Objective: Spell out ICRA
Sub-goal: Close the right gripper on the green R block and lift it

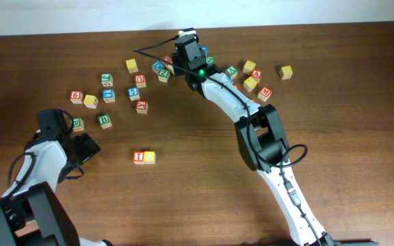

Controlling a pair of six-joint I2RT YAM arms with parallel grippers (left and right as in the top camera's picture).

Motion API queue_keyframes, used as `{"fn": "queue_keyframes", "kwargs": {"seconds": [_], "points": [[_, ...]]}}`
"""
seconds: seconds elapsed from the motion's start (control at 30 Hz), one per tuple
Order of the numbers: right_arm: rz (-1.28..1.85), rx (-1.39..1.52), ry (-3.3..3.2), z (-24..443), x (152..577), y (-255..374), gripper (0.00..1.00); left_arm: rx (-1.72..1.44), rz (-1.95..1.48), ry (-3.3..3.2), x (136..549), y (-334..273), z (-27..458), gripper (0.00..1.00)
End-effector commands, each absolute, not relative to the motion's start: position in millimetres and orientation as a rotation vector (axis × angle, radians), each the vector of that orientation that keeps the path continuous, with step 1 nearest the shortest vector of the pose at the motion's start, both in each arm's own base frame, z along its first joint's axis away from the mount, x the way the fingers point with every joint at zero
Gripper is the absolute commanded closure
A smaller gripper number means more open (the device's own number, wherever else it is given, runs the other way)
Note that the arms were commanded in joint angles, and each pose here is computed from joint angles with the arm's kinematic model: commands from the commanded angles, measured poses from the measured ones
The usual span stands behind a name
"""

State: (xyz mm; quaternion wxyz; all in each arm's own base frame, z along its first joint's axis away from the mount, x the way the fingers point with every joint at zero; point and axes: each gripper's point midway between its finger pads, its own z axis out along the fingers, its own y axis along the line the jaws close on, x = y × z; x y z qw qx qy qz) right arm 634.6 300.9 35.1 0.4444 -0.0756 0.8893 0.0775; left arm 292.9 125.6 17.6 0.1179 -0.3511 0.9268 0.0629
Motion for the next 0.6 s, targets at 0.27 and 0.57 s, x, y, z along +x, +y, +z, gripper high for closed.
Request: {"fn": "queue_keyframes", "kwargs": {"seconds": [0.27, 0.57], "points": [[0.200, -0.179, 2.141, 78.6, 639.7, 302.3, 0.78, -1.038, 0.195, 2.703, 290.4, 127.8, 19.0, 0.01], [0.260, -0.147, 1.989, 229.7, 622.1, 293.1, 0.80, -1.038, 0.195, 2.703, 290.4, 127.8, 19.0, 0.01]]}}
